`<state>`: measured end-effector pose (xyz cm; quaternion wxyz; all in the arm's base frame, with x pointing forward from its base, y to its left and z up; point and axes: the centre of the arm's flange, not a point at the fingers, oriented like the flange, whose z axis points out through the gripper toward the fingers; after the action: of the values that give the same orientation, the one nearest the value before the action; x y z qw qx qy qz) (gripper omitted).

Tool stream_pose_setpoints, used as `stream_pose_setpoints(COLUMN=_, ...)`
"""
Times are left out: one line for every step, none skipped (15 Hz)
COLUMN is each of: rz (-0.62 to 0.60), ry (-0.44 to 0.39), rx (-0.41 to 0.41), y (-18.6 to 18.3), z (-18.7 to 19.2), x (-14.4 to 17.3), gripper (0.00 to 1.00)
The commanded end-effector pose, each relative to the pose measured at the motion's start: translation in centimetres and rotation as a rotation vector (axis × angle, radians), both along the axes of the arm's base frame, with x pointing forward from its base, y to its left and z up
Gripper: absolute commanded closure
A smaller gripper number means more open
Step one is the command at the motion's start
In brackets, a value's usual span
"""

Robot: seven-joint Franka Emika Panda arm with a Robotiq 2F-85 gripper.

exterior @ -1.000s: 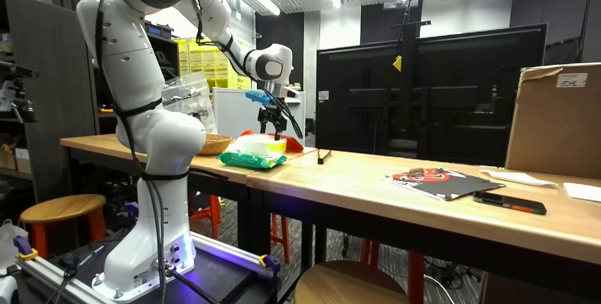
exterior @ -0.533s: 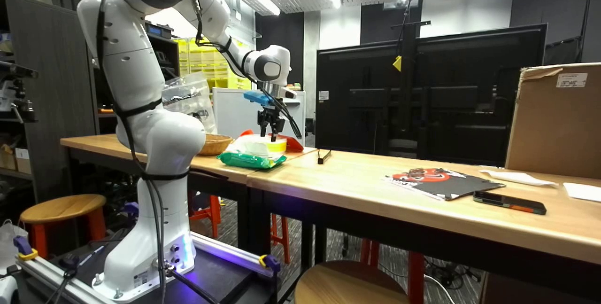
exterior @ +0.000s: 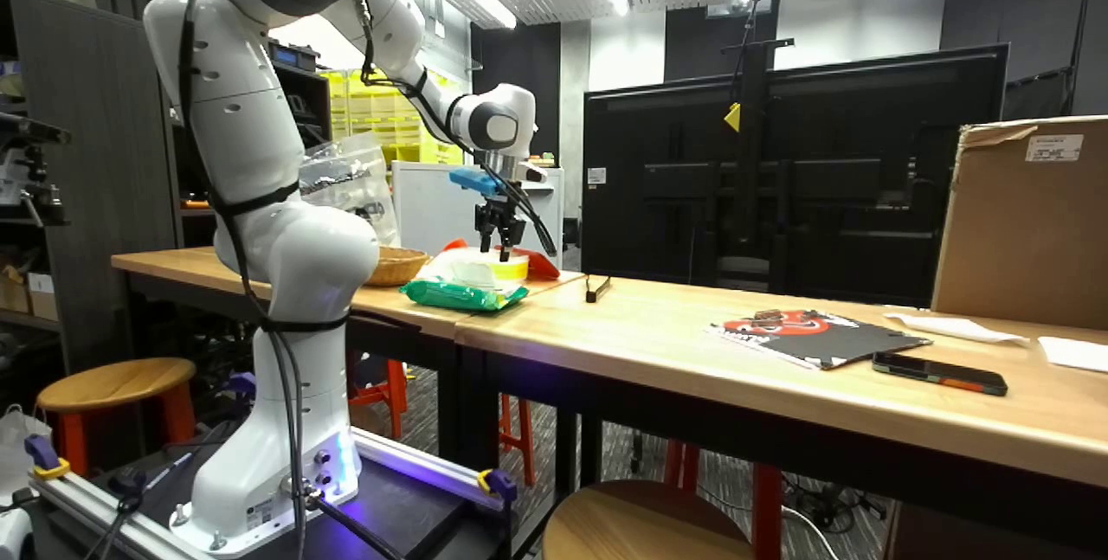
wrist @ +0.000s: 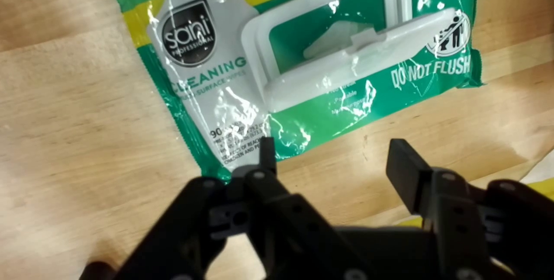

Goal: Close the wipes

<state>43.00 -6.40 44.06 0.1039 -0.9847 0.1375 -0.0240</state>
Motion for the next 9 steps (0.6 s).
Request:
stream_pose_setpoints(rz=0.000, ry=0.000, rx=0.000, y=0.0, z=0.0, x=0.0, gripper=0.08)
stream_pose_setpoints(rz=0.003, ry=0.001, rx=-0.015, y=0.3, z=0.3, x=0.0, gripper=0.07)
stream_pose_setpoints(rz=0.015, ry=0.008, rx=-0.034, y=0.8, z=0.7, x=0.0, gripper=0.04)
stream_pose_setpoints(rz=0.022, ry=0.016, rx=-0.054, y=1.3, z=0.8, x=0.1, gripper=0.01)
stream_pose_setpoints(rz=0.037, ry=0.022, rx=-0.073, y=1.8, z=0.9, x=0.2, gripper=0.00)
stream_pose_setpoints(rz=0.052, ry=0.028, rx=-0.087, y=2.3, z=0.9, x=0.3, gripper=0.00)
stream_pose_setpoints(rz=0.069, ry=0.039, rx=-0.099, y=2.9, z=0.9, x=0.4, gripper=0.00)
stream_pose_setpoints(rz=0.086, ry=0.050, rx=-0.124, y=3.5, z=0.8, x=0.5, gripper=0.00)
stream_pose_setpoints(rz=0.099, ry=0.060, rx=-0.146, y=4.0, z=0.9, x=0.5, gripper=0.00)
